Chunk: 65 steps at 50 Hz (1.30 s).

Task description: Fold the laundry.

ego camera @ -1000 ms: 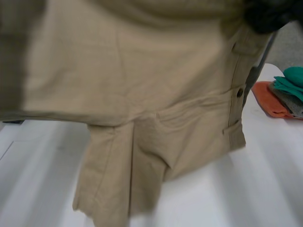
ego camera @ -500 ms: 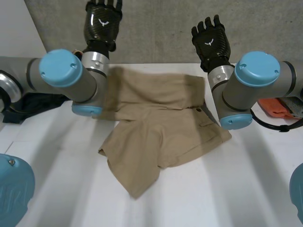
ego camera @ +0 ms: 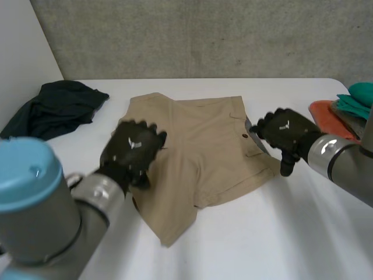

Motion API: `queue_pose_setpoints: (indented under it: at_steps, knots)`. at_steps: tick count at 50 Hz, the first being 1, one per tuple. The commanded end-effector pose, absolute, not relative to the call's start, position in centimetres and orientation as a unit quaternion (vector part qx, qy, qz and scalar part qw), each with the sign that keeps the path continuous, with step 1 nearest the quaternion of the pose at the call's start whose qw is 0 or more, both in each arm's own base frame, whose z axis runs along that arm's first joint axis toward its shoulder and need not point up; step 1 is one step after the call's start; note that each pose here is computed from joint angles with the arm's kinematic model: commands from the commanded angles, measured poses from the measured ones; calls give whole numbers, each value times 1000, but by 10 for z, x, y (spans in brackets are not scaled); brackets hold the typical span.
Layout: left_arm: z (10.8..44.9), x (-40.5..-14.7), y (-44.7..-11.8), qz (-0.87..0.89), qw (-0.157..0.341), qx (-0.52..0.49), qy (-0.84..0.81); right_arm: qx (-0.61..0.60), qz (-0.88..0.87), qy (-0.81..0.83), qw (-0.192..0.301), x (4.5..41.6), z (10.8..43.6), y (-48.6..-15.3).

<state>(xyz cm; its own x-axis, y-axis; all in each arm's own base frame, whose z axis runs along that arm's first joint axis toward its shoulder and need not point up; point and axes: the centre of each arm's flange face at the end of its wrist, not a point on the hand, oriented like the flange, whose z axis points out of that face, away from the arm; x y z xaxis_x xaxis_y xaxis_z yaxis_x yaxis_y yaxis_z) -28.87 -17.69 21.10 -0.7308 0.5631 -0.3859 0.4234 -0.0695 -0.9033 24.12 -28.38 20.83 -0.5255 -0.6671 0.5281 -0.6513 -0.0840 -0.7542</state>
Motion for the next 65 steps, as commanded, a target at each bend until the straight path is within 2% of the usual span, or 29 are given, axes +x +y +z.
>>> queue_pose_setpoints:
  at_steps: [1,9,15,28,38,43,50,57,60,65]
  knots:
    - [197,-277,-141,563,105,-294,-765,-538,-547,641,3,241,167,-297]
    - [172,-275,-133,500,107,-283,-811,-541,-540,645,12,245,135,-316]
    - [156,-282,-133,485,105,-295,-817,-542,-536,647,13,246,124,-324]
    - [134,-298,-137,479,108,-310,-814,-540,-529,655,14,244,121,-318]
    - [126,-307,-148,498,104,-304,-805,-536,-532,656,9,239,133,-307]
    - [126,-304,-150,502,84,-295,-809,-523,-537,662,3,236,144,-306]
    - [135,-304,-149,511,86,-292,-804,-502,-542,674,-15,225,166,-300]
    - [182,-293,-138,549,78,-313,-771,-495,-490,717,-15,210,189,-275]
    - [191,-288,-132,557,71,-330,-759,-490,-471,733,-8,203,197,-266]
    - [184,-285,-124,546,70,-341,-762,-484,-483,730,-13,202,199,-269]
